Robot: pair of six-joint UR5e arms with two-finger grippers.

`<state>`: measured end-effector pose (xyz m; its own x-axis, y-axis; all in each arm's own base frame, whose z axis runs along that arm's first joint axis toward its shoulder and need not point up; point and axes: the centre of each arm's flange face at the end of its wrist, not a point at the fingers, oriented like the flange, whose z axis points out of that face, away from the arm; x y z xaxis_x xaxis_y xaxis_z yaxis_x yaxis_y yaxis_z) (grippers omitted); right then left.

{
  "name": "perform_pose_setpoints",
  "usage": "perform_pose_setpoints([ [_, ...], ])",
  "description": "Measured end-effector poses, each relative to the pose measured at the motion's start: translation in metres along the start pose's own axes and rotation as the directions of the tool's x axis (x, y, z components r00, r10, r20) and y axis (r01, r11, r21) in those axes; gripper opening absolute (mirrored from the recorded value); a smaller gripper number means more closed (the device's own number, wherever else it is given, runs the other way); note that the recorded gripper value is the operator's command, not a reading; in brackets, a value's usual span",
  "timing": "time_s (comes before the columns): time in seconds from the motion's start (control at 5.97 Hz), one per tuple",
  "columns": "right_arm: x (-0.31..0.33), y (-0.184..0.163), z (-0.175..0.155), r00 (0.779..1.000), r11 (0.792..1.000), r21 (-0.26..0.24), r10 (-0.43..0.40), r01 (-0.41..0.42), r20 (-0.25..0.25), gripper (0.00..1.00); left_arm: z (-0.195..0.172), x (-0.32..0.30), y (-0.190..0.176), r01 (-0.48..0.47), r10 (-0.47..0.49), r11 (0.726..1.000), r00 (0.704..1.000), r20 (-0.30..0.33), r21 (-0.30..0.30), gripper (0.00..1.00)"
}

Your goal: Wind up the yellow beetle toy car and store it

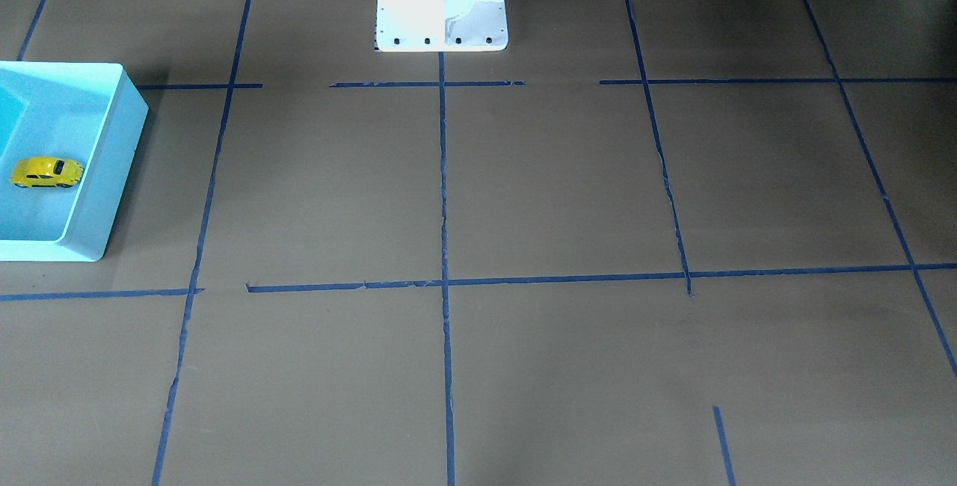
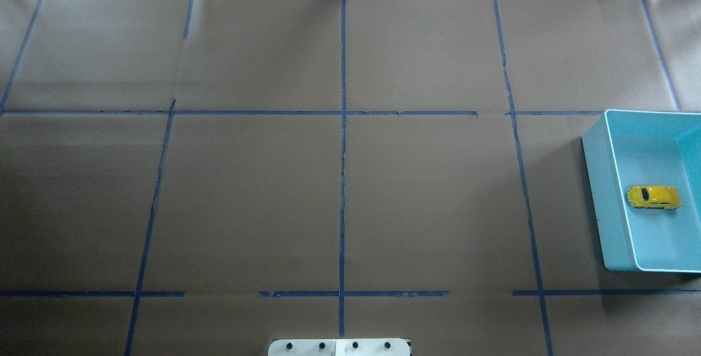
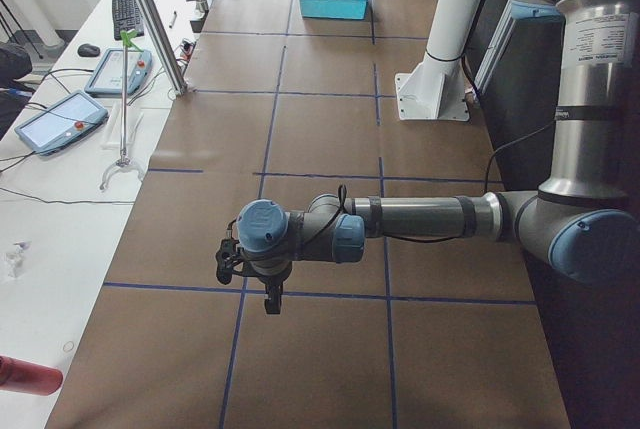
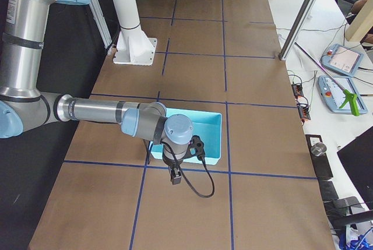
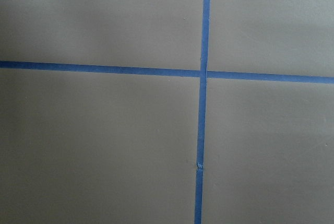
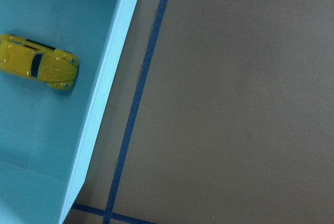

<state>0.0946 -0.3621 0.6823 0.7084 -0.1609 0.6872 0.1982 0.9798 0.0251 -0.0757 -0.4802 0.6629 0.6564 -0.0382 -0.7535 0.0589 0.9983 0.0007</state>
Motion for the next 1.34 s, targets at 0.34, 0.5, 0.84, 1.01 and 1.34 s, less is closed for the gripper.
perform_pose_setpoints([
  [0.34,0.010,-0.027,-0.006,0.962,0.962,0.017,0.272,-0.272,0.025,1.00,0.000,0.000,0.000,0.000,0.000,1.000,1.000,-0.001,0.000,1.00],
  [0.5,0.007,-0.038,-0.012,0.932,0.931,0.045,0.360,-0.361,0.041,1.00,0.000,0.001,0.000,-0.001,0.001,1.000,1.000,-0.001,0.001,1.00],
  [0.84,0.002,-0.051,-0.022,0.931,0.924,0.114,0.361,-0.364,0.049,1.00,0.001,-0.001,0.000,0.000,0.000,1.000,1.000,0.000,-0.001,1.00],
  [1.01,0.004,-0.051,-0.020,0.931,0.924,0.116,0.360,-0.364,0.052,1.00,0.002,-0.001,0.000,0.000,0.000,1.000,1.000,0.000,-0.001,1.00],
  [1.34,0.005,-0.056,-0.019,0.936,0.928,0.121,0.349,-0.352,0.047,1.00,0.002,-0.002,0.000,0.000,0.000,1.000,1.000,-0.001,-0.002,1.00],
])
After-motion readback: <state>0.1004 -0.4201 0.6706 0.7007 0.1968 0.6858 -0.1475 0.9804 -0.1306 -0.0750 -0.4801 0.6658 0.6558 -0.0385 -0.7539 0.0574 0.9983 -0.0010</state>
